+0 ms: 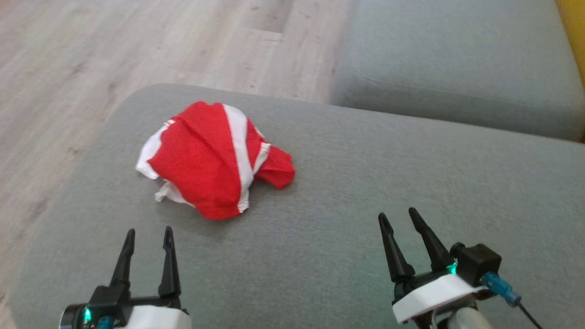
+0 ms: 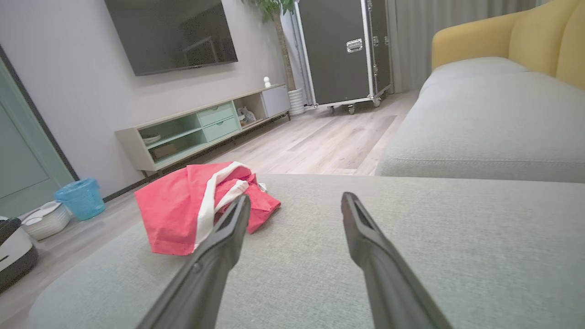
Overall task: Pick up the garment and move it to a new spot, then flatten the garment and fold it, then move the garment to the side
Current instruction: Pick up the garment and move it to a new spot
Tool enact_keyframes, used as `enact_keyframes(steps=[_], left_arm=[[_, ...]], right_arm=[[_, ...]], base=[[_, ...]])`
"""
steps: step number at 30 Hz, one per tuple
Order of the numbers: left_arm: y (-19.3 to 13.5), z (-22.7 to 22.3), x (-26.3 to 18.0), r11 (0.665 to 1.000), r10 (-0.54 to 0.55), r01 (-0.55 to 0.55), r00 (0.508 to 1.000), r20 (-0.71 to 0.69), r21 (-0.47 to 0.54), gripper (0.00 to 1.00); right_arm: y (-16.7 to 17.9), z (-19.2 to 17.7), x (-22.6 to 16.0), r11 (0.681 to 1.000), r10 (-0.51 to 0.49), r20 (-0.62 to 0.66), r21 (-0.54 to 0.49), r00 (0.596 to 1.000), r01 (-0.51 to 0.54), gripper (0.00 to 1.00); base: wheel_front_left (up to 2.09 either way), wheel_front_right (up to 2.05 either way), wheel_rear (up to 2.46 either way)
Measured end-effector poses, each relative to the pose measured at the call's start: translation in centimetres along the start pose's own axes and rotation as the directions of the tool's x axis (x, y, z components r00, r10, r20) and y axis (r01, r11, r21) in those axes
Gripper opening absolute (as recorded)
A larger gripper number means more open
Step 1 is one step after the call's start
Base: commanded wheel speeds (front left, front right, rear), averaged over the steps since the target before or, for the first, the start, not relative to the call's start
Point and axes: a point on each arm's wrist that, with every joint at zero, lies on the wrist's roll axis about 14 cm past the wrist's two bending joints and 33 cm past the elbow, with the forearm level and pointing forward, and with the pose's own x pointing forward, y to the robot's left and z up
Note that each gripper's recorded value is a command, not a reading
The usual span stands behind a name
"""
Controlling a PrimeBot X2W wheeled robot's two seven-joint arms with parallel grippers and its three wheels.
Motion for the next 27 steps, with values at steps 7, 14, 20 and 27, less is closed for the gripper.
enact_keyframes(steps=[7, 14, 20, 27], left_arm=[[2.7, -0.1, -2.1, 0.996, 0.083, -0.083, 0.997, 0.003, -0.011, 1.00], [3.7, -0.1, -2.8, 0.994, 0.110, -0.110, 0.994, 0.008, -0.010, 1.00], [3.2, -0.3, -2.1, 0.998, 0.061, -0.061, 0.998, -0.006, 0.036, 1.00], [1.5, 1.4, 3.7, 0.982, -0.097, 0.103, 0.994, -0.041, 0.159, 1.00]], right_arm=[[2.5, -0.8, 0.3, 0.997, 0.076, -0.027, 0.015, 0.997, -0.075, 1.00], [3.4, -0.8, 0.4, 0.995, 0.101, -0.030, 0.009, 0.994, -0.101, 1.00], [2.8, -1.1, 0.3, 0.996, 0.085, -0.037, 0.018, 0.996, -0.084, 1.00], [0.9, -2.0, 0.1, 0.999, 0.032, -0.057, 0.028, 0.998, -0.030, 1.00]], base=[[0.00, 0.00, 0.00], [0.00, 0.00, 0.00], [0.00, 0.00, 0.00], [0.00, 0.00, 0.00]])
